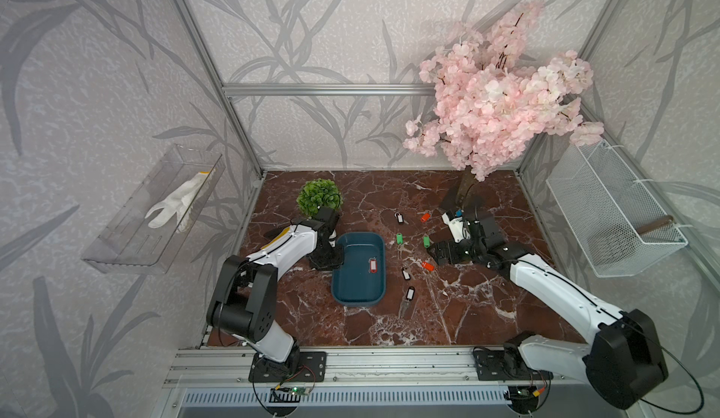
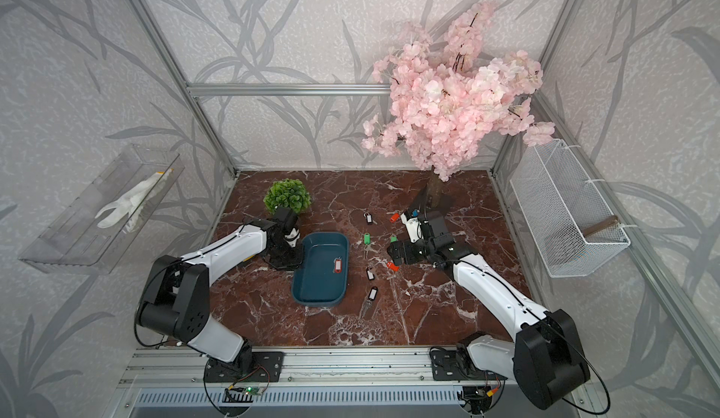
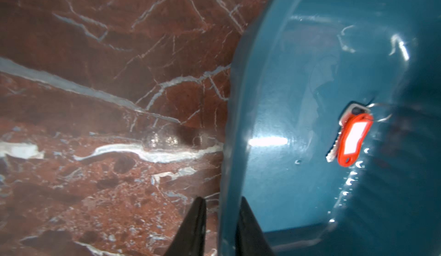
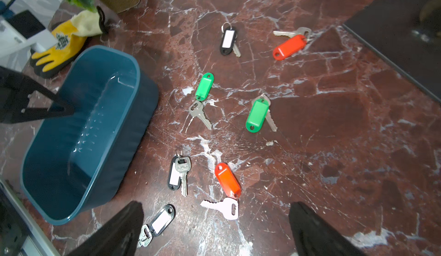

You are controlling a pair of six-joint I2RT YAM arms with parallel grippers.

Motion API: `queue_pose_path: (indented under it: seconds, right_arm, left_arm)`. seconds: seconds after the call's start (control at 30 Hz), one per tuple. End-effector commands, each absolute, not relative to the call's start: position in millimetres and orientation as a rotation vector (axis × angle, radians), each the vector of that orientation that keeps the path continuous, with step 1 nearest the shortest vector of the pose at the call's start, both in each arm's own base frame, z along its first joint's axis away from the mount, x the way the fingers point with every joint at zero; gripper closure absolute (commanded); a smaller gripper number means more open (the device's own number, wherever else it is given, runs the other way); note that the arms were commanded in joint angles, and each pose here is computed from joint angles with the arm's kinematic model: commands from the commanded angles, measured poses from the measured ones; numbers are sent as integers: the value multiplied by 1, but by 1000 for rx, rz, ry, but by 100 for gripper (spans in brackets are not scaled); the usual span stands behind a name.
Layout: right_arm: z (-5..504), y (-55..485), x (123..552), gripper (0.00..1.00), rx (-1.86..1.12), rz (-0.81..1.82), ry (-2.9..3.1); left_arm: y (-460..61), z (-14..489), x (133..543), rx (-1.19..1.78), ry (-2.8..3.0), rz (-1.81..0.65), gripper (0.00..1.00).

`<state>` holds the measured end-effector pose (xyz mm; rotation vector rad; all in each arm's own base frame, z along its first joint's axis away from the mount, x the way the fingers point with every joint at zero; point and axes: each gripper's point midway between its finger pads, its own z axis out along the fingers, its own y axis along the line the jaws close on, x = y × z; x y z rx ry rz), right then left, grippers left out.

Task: Take the keys out of the storage box
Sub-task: Adjust the storage box at the center of the board, then pick up the key from the storage box.

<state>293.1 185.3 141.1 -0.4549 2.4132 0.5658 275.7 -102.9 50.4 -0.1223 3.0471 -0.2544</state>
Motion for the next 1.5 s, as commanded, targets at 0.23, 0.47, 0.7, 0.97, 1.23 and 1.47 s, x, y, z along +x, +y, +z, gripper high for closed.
queue_pose_path:
  seconds: [0.23, 0.47, 0.7, 0.97, 1.23, 1.47]
  right_arm:
    - [143, 273, 276, 7, -987, 481, 2381]
    - [128, 314, 279, 19, -1393, 385, 2334]
    - [117, 341, 298, 22, -1721, 286, 2183]
    - [102, 354, 309, 30, -1996, 175, 2135]
    - [90, 368, 309, 37, -2125, 116, 2100]
    - [77, 374, 308, 44, -2201, 29, 2091]
  left_arm:
    - [-93, 60, 277, -155, 2977, -198, 56]
    - [-95, 72, 271, -331, 2836, -363, 44]
    - [-101, 84, 263, -535, 2647, -604, 37]
    - [-107, 70, 244, -642, 2668, -706, 35]
    - [-105, 54, 234, -704, 2689, -700, 35]
    - [-99, 47, 231, -720, 2707, -652, 35]
